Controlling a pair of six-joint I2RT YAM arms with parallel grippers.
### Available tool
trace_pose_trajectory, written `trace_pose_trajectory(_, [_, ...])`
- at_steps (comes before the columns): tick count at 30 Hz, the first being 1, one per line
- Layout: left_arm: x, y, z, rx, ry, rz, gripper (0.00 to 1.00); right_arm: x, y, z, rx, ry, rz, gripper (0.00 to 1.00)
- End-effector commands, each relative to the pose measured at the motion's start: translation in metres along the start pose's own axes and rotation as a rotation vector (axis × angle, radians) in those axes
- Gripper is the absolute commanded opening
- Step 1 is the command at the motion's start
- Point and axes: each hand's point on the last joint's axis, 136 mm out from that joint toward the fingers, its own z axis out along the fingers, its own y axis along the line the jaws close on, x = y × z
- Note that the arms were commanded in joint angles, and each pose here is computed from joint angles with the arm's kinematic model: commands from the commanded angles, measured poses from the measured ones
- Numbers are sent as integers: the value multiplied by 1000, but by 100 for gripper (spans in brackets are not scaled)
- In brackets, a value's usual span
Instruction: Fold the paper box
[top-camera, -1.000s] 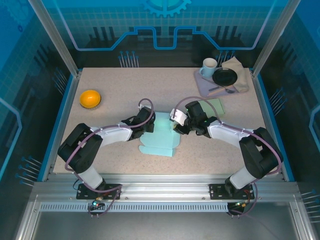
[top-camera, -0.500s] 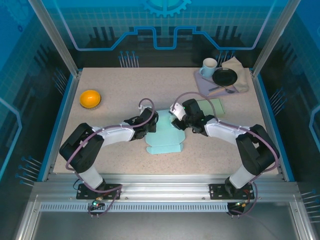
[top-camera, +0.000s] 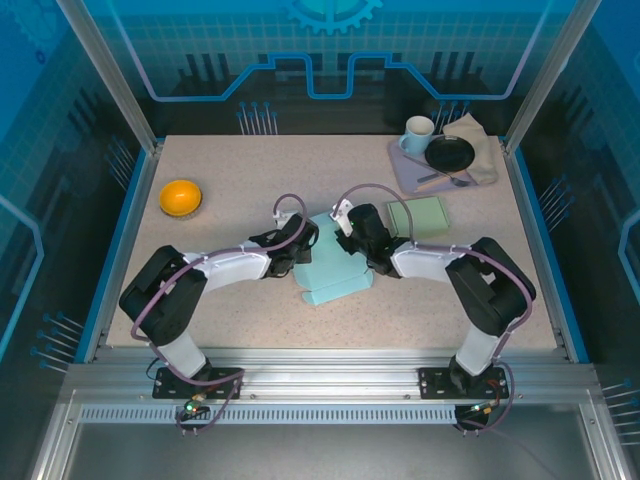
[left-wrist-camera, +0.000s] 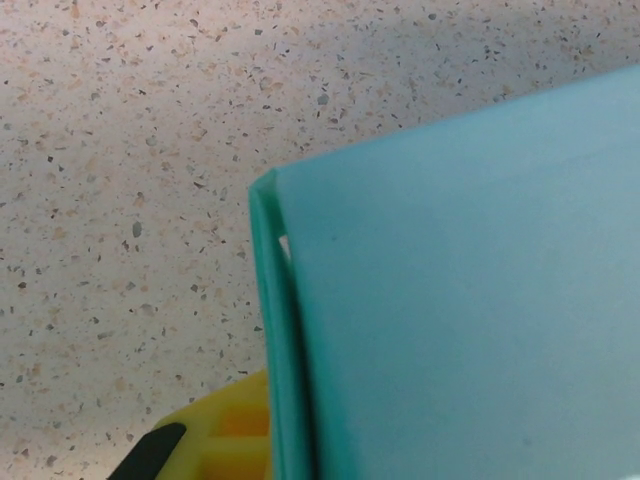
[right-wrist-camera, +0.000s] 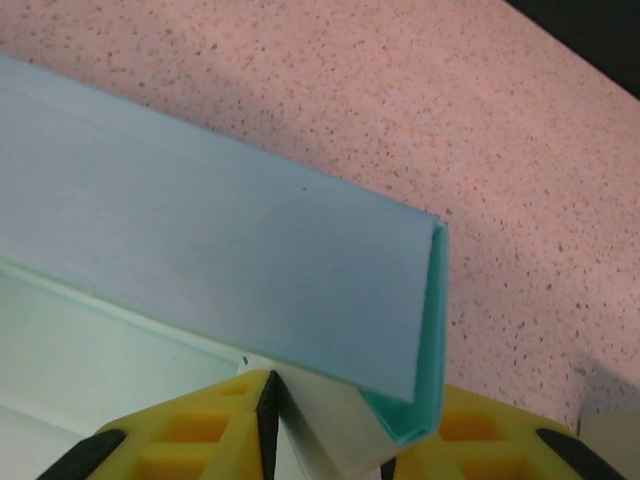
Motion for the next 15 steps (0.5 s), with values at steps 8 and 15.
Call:
trace_pose_trajectory(8, [-2, -11, -17, 9, 35, 33, 6, -2, -36, 7, 269, 49, 72, 24])
trace_pose_trajectory(15, [-7, 17, -18, -128, 6, 9, 7, 47, -91, -28, 649, 302, 135, 26])
